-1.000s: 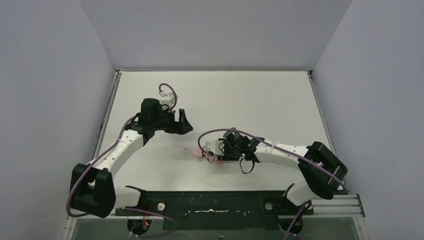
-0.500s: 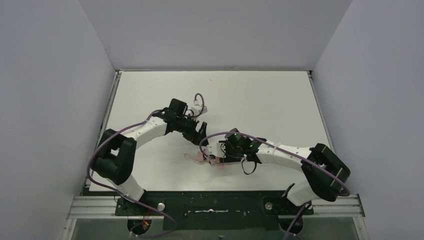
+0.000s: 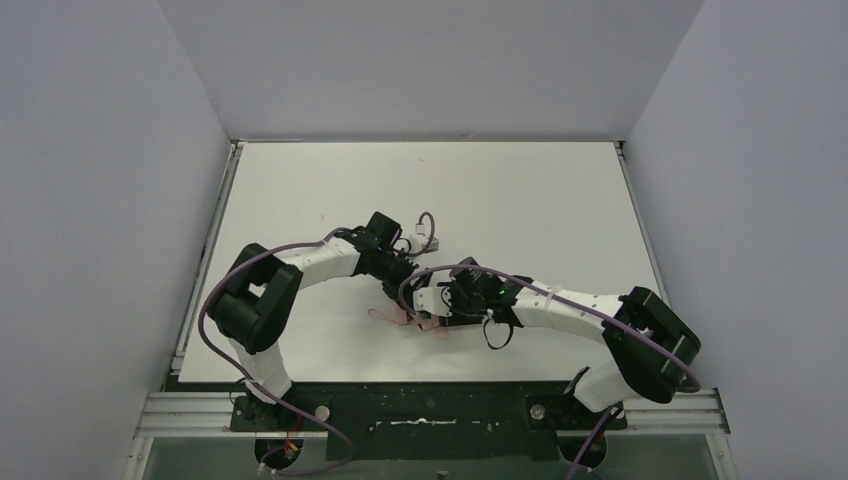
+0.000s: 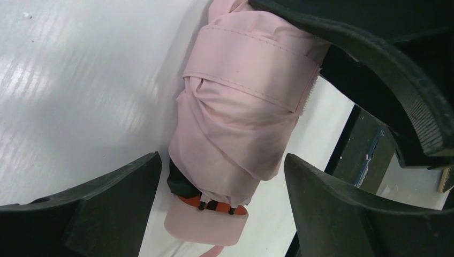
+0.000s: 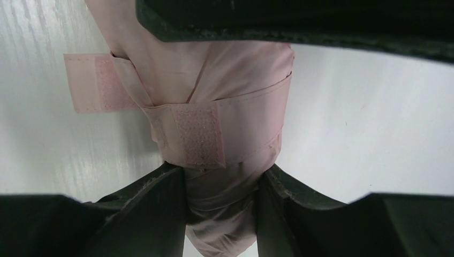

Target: Put away the umbrella

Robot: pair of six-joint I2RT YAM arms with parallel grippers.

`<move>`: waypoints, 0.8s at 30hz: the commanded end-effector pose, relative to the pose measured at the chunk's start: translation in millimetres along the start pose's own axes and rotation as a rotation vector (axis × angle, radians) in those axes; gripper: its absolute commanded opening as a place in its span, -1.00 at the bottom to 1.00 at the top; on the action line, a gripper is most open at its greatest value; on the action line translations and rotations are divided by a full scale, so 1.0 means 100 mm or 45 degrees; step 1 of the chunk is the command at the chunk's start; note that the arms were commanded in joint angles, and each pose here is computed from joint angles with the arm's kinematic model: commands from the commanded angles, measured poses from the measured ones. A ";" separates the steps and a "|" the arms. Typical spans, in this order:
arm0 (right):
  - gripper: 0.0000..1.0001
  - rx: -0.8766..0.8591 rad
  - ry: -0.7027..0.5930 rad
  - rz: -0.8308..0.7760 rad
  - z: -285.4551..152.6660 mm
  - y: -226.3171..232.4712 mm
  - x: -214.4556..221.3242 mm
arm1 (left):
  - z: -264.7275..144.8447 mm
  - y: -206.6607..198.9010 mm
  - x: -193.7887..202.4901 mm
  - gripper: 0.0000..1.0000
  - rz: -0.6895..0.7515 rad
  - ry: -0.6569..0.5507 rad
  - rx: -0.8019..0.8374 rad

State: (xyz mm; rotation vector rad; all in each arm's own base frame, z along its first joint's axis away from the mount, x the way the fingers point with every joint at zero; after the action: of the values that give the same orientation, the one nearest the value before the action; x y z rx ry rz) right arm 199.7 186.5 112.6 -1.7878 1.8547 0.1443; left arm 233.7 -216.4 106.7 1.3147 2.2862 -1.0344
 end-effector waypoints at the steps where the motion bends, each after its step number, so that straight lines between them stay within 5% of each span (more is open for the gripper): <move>1: -0.74 -0.089 0.069 0.027 0.02 0.12 0.08 | 0.05 -0.03 -0.11 0.58 0.086 -0.001 0.044; 7: -0.73 -0.084 0.079 0.064 0.04 0.11 0.06 | 0.19 -0.04 -0.03 0.36 0.099 0.130 0.012; 16: -0.66 -0.032 0.023 0.083 0.03 0.10 0.05 | 0.25 -0.05 0.09 -0.46 0.037 0.219 0.044; 24: 0.25 0.090 -0.106 0.134 -0.28 0.00 -0.10 | 0.21 -0.04 0.09 -0.76 -0.042 0.273 -0.065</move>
State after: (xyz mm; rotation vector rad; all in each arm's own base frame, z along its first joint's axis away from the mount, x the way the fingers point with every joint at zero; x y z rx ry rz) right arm 197.6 185.1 116.9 -1.7311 1.8916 0.1530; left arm 229.2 -234.0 100.3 1.4502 2.3136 -1.0216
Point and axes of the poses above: each gripper's point midway between its finger pads, its own z axis out along the fingers, its own y axis along the line the jaws close on, x = y × z, the point moved 10 cm from there along -z, back along the fingers, and after that the axes turned 12 degrees about z, right-handed, at the moved point
